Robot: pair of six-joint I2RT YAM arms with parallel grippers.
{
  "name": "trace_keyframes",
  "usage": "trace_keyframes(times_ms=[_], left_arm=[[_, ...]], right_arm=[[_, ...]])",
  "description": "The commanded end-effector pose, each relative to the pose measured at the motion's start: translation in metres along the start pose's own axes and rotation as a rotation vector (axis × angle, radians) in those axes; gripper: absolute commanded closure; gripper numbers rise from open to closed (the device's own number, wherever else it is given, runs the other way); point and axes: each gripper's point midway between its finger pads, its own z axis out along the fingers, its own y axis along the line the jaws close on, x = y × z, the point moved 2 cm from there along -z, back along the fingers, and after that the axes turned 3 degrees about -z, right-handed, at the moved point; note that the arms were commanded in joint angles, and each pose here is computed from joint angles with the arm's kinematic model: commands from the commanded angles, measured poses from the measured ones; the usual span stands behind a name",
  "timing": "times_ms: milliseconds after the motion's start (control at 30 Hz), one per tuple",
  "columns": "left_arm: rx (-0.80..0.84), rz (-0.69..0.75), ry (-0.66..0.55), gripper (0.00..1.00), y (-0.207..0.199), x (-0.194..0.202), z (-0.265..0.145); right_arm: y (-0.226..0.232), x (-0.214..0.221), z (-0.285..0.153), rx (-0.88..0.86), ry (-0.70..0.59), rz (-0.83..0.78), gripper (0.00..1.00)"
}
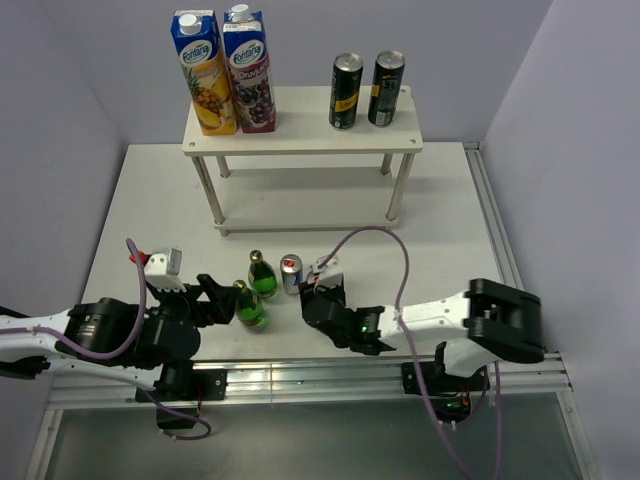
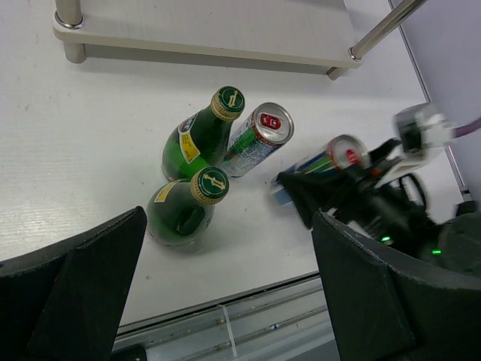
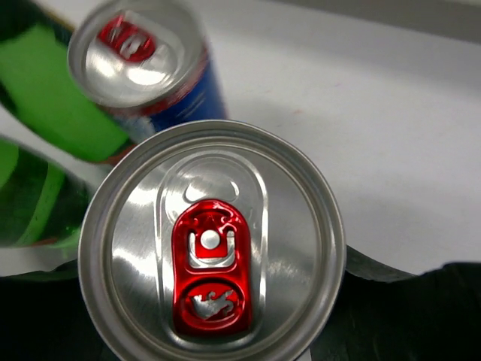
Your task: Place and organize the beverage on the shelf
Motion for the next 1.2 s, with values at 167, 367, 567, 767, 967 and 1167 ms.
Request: trace_keyframes(times_ms=[167, 367, 567, 767, 967, 1167], left_arm=[[-0.009, 0.054, 0.006, 0.01, -0.007, 0.007, 0.003], [-0.006, 0.055, 0.008, 0.01, -0.007, 0.007, 0.002], [0.018, 0.002, 0.004, 0.01, -0.002, -0.001, -0.002], [0.027, -0.003, 0.006, 0.01, -0.002, -0.001, -0.002], [0.013, 0.024, 0.007, 0.01, -0.005, 0.002, 0.0], [0.022, 0.011, 0.007, 0.01, -0.004, 0.001, -0.001]], right_arm=[[-0.074, -0.108, -0.018, 0.229, -0.129, 0.2, 1.0], [-0.113, -0.154, 0.022, 0.339, -0.142, 0.21, 1.0], [-0.144, -0.173, 0.066, 0.401, -0.151, 0.25, 1.0], [-0.177, -0.175, 0.096, 0.498, -0.159, 0.263, 1.0], [-0.2, -0.177, 0.119, 0.56, -0.174, 0.266, 1.0], [-0.215, -0.175, 0.131, 0.616, -0.197, 0.263, 1.0]])
